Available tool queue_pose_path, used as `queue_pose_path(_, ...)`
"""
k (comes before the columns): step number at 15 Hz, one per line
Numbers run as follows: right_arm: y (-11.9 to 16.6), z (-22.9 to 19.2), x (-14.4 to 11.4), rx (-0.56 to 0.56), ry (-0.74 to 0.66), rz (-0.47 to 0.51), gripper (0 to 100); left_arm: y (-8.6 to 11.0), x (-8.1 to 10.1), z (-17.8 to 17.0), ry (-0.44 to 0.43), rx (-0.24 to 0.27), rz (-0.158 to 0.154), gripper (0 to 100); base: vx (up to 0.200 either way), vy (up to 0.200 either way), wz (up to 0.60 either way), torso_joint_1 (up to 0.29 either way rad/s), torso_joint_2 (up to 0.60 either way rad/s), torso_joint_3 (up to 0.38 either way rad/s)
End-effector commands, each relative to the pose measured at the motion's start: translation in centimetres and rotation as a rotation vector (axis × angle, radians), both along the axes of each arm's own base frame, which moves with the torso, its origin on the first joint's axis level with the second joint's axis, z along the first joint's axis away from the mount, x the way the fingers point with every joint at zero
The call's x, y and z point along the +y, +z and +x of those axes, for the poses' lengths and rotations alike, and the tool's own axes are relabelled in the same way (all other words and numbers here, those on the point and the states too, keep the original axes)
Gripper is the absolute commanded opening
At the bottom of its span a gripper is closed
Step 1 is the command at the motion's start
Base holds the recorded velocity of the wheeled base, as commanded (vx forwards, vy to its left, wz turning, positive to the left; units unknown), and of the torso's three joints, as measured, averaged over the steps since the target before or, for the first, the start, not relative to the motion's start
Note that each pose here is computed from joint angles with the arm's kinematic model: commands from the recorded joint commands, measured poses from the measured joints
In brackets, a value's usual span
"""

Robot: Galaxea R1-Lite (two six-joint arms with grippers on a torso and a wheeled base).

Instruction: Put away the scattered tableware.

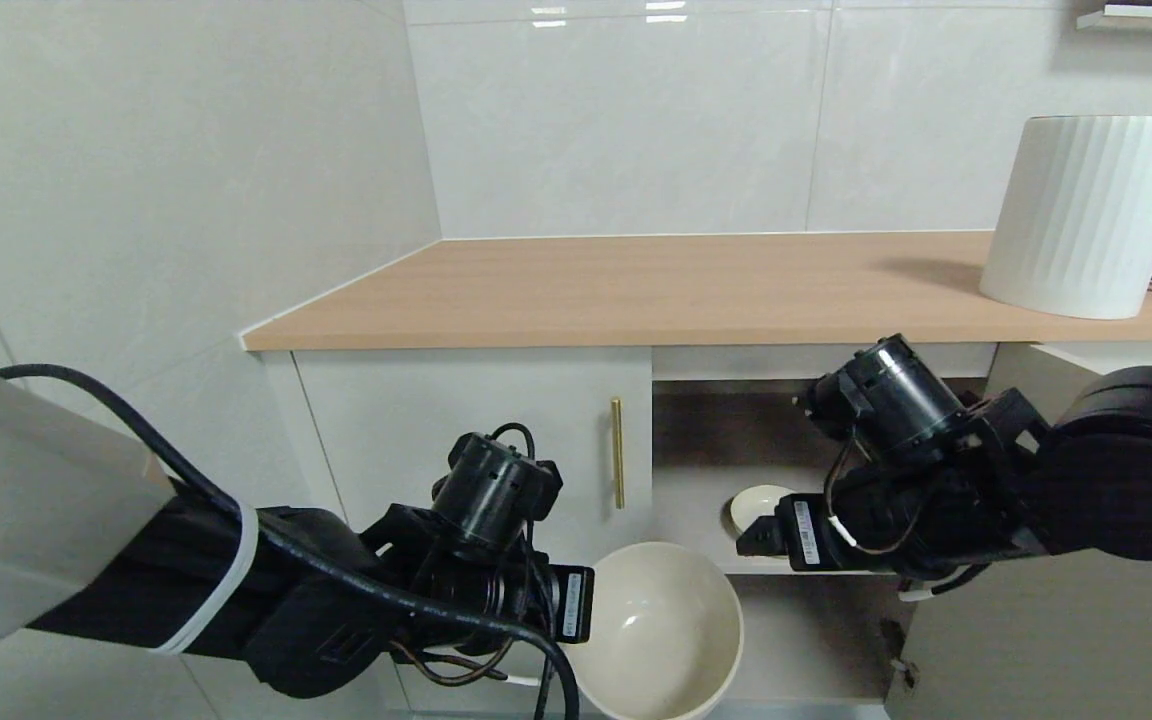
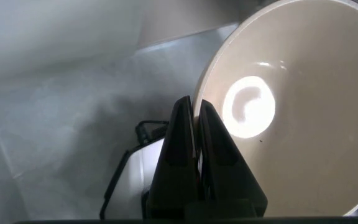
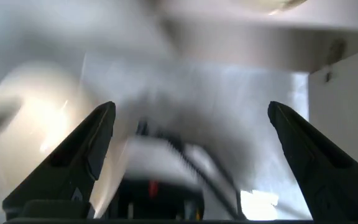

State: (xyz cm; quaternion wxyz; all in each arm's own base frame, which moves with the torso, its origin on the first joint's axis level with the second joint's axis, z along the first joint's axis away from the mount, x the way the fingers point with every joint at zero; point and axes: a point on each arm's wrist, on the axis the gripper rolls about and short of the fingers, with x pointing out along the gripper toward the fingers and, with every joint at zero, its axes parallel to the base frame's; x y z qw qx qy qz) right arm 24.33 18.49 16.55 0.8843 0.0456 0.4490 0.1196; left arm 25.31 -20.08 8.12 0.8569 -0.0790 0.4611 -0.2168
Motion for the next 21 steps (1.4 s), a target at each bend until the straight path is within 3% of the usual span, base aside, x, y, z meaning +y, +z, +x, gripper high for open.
queue_pose_path(1, 0.9, -1.6, 0.4, -0.012, 0.049, 0.019, 100, -0.7, -0.4, -0.1, -0.008, 0.016, 0.016, 0, 0.000, 0.000, 0.00, 0.000, 0.00, 0.000)
queue_pose_path(8, -4.7, -0.5, 3.0, 0.130, 0.091, -0.088, 100, 0.0, -0.5, -0.5, -0.003, -0.015, 0.020, 0, 0.000, 0.000, 0.00, 0.000, 0.00, 0.000)
queue_pose_path(12, -4.8, -0.4, 3.1, 0.131, 0.091, -0.087, 100, -0.2, -0.5, -0.5, -0.004, -0.010, 0.023, 0, 0.000, 0.000, 0.00, 0.000, 0.00, 0.000)
queue_pose_path(13, -4.7, -0.5, 3.1, 0.130, 0.090, -0.085, 0, -0.3, -0.6, -0.5, -0.004, -0.008, 0.025, 0, 0.000, 0.000, 0.00, 0.000, 0.00, 0.000)
queue_pose_path(21, -4.6, -0.8, 3.2, 0.128, 0.102, -0.086, 0, -0.7, -0.6, -0.5, -0.004, 0.001, 0.033, 0, 0.000, 0.000, 0.00, 0.000, 0.00, 0.000)
